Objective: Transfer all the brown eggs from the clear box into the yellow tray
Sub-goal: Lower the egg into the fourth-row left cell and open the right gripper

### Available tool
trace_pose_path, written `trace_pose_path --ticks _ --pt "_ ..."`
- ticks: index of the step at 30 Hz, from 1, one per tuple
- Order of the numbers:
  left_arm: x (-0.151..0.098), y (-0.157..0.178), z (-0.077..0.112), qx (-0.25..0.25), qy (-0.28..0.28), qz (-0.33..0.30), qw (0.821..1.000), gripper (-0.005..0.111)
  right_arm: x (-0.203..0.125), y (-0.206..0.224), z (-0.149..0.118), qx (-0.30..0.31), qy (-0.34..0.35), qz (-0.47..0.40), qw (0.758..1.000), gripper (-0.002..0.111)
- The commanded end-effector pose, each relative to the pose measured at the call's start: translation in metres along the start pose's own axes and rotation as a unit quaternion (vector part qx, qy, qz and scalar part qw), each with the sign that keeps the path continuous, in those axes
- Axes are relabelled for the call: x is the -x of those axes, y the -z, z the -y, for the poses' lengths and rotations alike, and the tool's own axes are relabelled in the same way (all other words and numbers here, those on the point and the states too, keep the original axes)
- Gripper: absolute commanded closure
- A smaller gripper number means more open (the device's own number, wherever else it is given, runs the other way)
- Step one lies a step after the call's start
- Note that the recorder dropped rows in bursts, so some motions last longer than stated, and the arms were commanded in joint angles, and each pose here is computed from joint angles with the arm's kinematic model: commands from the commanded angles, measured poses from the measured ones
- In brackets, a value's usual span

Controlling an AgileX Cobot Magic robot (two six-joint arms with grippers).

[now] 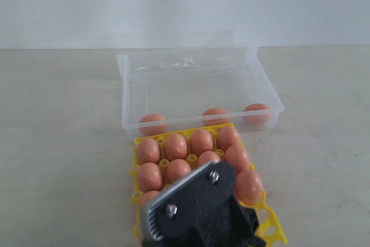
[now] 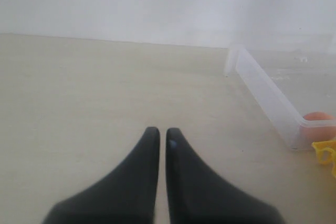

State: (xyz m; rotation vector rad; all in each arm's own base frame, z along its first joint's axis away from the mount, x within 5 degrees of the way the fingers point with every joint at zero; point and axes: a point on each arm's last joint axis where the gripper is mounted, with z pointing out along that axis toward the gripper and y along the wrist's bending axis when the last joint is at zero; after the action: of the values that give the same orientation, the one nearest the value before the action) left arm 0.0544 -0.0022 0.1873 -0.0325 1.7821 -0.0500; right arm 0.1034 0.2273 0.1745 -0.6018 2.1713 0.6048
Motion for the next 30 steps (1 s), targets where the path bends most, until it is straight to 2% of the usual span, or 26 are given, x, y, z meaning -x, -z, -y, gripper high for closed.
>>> trace_pose_path --ticks 1,9,18,23,30 --pt "0.0 0.0 0.0 -0.001 -0.004 0.005 1.0 0.103 -0.022 -0.012 0.001 -0.009 0.001 -0.069 0.998 0.108" --pt "0.0 0.0 0.0 -0.001 -0.004 0.005 1.0 0.103 -0.038 -0.037 0.006 -0.057 0.009 -0.082 0.995 0.108" --pt "0.0 0.0 0.0 -0.001 -0.004 0.005 1.0 0.103 -0.018 -0.045 -0.011 -0.031 0.006 -0.058 0.998 0.108" --pt "0.0 0.0 0.0 -0.001 -0.004 0.005 1.0 0.103 -0.018 -0.045 -0.011 -0.031 0.02 -0.056 0.998 0.108" --pt "0.0 0.0 0.0 -0.001 -0.004 0.005 1.0 0.103 -0.016 -0.046 -0.005 -0.067 -0.004 -0.041 0.997 0.108"
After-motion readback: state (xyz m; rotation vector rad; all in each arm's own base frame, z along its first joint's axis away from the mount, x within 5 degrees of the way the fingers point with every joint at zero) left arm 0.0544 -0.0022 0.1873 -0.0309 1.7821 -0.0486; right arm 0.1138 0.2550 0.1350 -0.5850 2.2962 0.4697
